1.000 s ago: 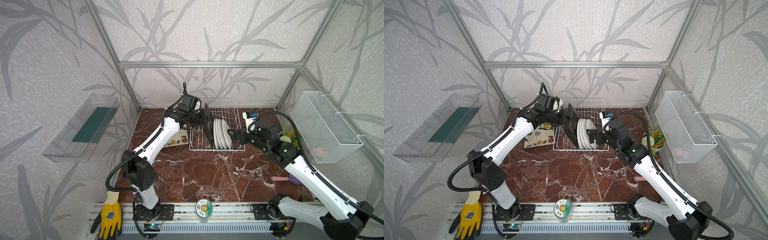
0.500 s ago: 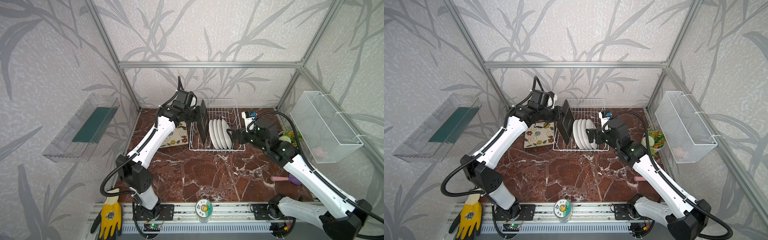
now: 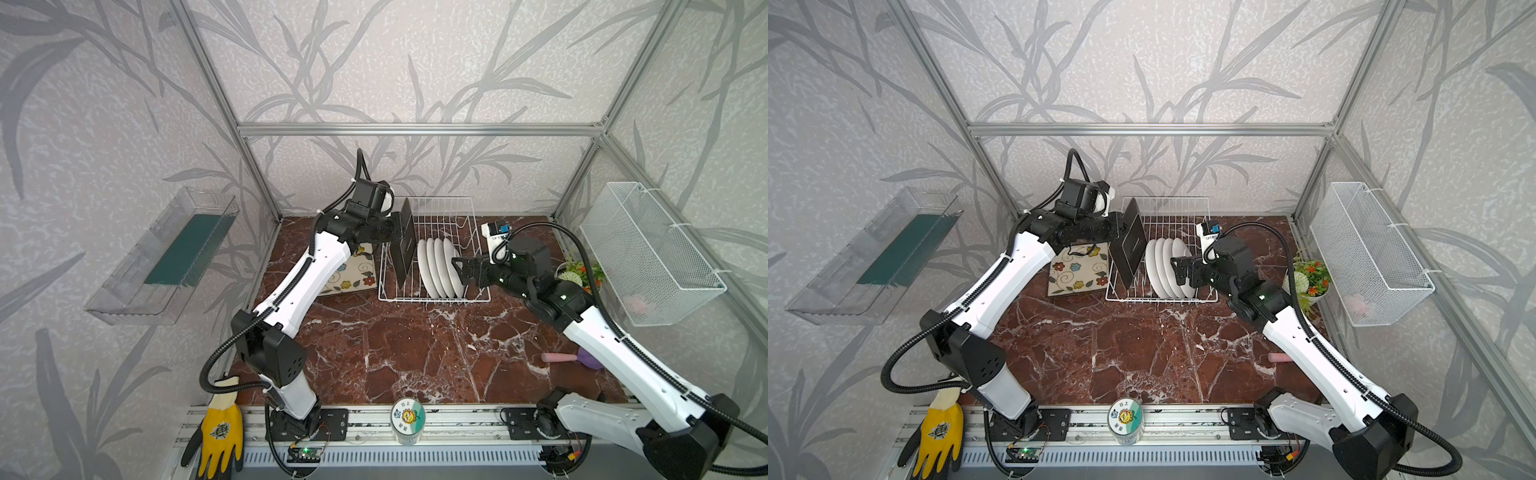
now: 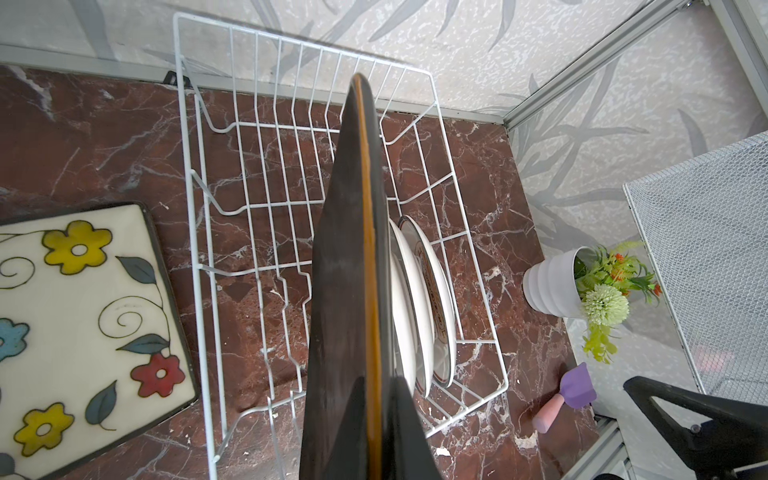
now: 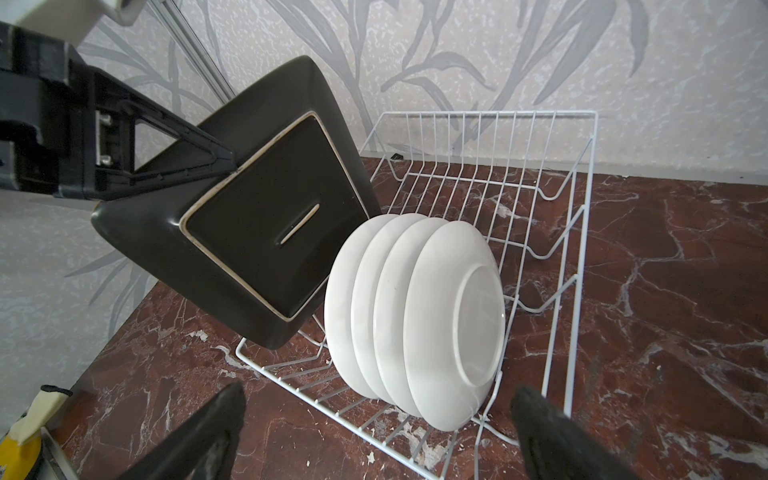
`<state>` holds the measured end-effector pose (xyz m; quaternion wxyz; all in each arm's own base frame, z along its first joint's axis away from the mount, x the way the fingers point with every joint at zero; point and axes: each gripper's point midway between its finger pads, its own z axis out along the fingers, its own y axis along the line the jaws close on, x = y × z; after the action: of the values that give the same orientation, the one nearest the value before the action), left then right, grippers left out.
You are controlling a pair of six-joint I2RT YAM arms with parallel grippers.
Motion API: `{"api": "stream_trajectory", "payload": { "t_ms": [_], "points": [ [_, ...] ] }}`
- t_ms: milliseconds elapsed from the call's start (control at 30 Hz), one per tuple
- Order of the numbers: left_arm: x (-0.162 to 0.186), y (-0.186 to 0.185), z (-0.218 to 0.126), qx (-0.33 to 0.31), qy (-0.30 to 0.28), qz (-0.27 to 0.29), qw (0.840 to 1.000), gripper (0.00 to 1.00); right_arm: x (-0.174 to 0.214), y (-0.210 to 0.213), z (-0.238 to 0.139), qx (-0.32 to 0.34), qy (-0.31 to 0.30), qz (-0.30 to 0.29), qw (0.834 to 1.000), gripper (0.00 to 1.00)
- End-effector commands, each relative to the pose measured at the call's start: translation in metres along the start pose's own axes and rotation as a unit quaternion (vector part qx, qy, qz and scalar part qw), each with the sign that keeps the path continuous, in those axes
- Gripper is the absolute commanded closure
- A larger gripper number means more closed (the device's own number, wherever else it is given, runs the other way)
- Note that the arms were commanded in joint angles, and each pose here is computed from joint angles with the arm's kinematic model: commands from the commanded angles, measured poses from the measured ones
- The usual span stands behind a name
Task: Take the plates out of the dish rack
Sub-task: 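Lift the black plate from the rack with the left gripper while the right gripper withdraws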
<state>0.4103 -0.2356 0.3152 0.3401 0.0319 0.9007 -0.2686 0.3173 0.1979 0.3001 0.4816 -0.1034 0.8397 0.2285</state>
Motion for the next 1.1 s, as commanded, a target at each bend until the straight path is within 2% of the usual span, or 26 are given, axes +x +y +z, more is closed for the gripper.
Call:
{"api": "stream_trajectory", "payload": {
  "t_ms": [0, 167, 400, 667, 933, 1067],
  "points": [
    [-0.053, -0.035, -0.058, 0.047, -0.112, 0.038, 0.992, 1.00, -0.013, 0.003, -0.002, -0.007, -0.019, 0.005, 1.000, 0.01],
    [-0.060, -0.036, -0.066, 0.038, -0.124, 0.066, 0.989, 1.00, -0.013, 0.001, 0.000, -0.010, -0.015, 0.022, 1.000, 0.01],
    [-0.071, -0.041, -0.086, 0.027, -0.169, 0.150, 0.974, 1.00, -0.021, -0.004, 0.005, -0.034, -0.008, 0.112, 0.993, 0.01],
    [-0.086, -0.043, -0.114, 0.006, -0.250, 0.228, 0.941, 1.00, -0.030, -0.005, 0.010, -0.071, 0.000, 0.181, 0.981, 0.01],
    [-0.078, -0.054, -0.129, 0.012, -0.296, 0.341, 0.892, 1.00, -0.035, -0.006, 0.022, -0.106, 0.018, 0.253, 0.962, 0.01],
    [-0.075, -0.052, -0.133, -0.011, -0.305, 0.388, 0.870, 1.00, -0.039, -0.007, 0.026, -0.109, 0.020, 0.273, 0.956, 0.01]
  ]
}}
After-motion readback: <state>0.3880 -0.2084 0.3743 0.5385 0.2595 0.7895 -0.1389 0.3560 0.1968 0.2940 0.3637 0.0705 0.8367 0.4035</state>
